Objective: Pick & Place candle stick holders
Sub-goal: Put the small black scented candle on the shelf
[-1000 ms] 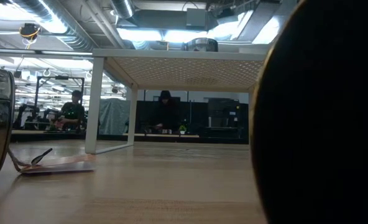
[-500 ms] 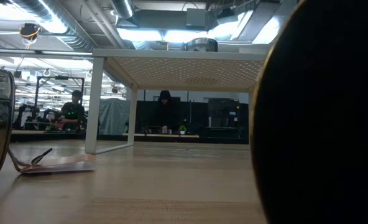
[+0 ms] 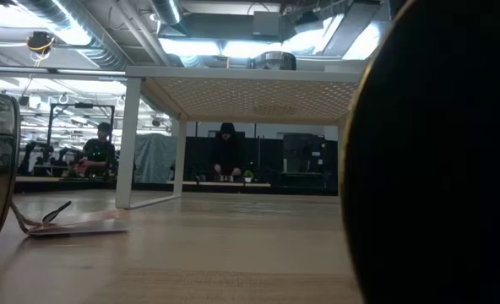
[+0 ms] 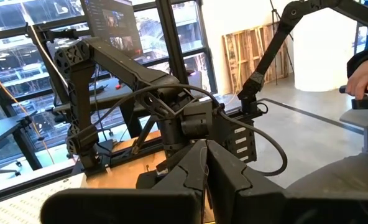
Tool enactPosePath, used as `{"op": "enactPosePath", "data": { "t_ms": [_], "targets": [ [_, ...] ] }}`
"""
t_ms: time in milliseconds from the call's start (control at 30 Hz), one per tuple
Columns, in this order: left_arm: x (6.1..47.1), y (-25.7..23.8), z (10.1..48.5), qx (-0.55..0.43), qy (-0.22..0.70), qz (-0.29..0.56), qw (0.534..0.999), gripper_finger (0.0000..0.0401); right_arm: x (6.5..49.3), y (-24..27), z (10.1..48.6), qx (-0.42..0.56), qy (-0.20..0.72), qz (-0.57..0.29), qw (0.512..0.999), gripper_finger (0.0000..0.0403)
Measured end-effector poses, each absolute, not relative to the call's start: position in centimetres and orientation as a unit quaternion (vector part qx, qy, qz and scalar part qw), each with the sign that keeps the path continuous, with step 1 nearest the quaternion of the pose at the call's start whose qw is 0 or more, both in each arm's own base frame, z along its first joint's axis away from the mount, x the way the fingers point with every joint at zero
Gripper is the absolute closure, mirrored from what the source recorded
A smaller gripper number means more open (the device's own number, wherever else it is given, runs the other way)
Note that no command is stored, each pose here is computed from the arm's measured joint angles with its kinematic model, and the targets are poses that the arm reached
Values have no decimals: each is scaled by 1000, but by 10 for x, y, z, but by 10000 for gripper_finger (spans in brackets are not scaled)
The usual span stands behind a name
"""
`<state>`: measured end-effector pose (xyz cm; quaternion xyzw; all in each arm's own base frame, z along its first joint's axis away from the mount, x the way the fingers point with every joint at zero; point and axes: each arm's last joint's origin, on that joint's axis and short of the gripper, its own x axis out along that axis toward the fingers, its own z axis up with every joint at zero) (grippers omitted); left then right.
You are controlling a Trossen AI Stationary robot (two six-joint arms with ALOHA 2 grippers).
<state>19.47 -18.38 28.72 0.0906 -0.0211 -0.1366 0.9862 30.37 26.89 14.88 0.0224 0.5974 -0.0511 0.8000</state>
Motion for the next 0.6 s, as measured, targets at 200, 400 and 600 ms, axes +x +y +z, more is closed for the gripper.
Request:
{"op": "enactPosePath", "data": {
  "t_ms": [200,400,600],
  "targets": [
    [195,-184,287,91,-21,-137,986,395,306,269,150,16,576,-61,815,27],
    [195,-184,287,90,-21,-137,986,395,307,268,150,17,576,-62,815,32],
    [195,-184,287,90,-21,-137,986,395,307,268,150,18,576,-63,815,48]
  ]
}}
